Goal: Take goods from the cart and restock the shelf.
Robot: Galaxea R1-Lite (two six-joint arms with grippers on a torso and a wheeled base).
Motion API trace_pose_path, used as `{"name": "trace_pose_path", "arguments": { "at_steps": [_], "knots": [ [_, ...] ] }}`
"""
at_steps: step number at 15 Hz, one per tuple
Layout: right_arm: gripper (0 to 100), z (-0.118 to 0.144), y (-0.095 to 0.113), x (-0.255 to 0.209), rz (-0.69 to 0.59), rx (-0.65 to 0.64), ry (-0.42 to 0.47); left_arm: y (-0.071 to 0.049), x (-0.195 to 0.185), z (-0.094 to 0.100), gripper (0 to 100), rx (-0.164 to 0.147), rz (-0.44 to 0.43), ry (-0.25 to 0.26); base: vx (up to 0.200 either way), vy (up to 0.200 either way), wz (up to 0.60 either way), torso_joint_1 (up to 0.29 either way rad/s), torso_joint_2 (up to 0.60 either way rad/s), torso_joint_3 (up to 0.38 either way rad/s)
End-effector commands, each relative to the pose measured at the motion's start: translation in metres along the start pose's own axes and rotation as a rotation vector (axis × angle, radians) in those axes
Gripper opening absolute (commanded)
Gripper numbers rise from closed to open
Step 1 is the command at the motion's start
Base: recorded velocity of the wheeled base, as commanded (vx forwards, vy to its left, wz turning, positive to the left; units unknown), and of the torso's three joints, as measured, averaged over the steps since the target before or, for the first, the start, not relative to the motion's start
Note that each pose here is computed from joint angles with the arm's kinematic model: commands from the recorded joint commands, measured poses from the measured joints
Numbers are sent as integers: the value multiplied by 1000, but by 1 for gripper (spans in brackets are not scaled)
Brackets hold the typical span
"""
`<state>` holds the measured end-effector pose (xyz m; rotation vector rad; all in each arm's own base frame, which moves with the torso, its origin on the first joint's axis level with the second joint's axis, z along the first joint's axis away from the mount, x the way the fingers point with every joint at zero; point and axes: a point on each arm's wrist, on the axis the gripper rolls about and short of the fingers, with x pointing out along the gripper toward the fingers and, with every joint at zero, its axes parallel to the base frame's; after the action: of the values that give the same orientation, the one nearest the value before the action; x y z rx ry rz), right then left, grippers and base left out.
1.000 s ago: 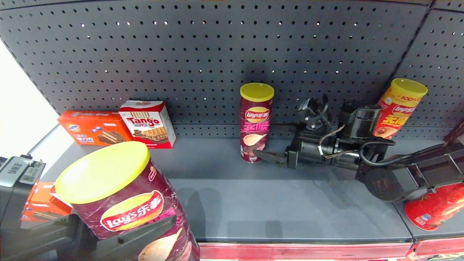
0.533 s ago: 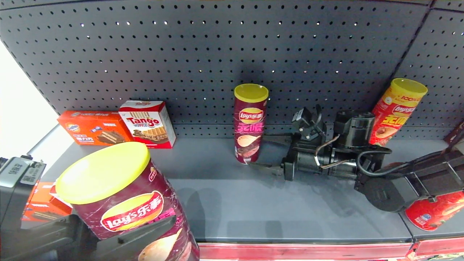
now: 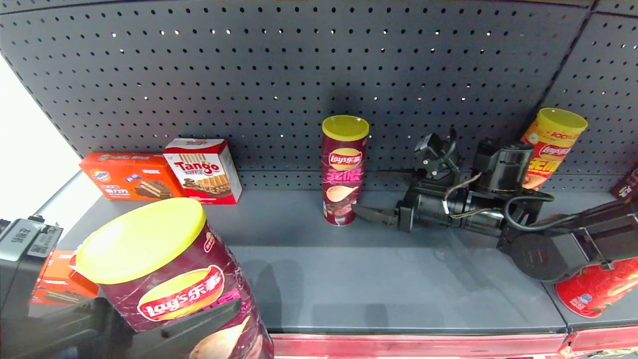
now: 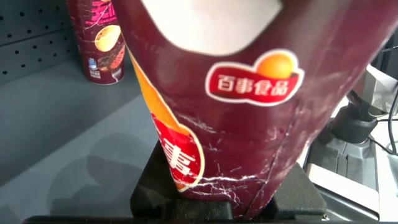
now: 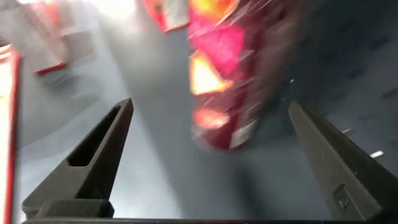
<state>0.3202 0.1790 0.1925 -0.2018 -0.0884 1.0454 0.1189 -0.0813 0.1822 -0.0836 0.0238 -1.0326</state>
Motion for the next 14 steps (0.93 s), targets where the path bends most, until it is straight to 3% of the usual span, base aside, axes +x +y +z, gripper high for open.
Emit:
{"name": "trace_pose_path", "arguments": {
  "at_steps": [1,9,11,14],
  "knots": [
    [100,-6,-6,14,4,-1,-2,0,0,0,0,-1,0,1,0,0,0,0,0,0],
    [100,-6,21,13,68,12,11,1,-5,-8,0,-13,20,21,0,0,0,0,0,0],
    [100,0,37,0,90,17,18,0,-6,-7,0,-10,18,16,0,0,0,0,0,0],
    [100,1,27,0,18,9,19,0,-5,-4,0,-5,18,8,0,0,0,0,0,0]
  ]
}}
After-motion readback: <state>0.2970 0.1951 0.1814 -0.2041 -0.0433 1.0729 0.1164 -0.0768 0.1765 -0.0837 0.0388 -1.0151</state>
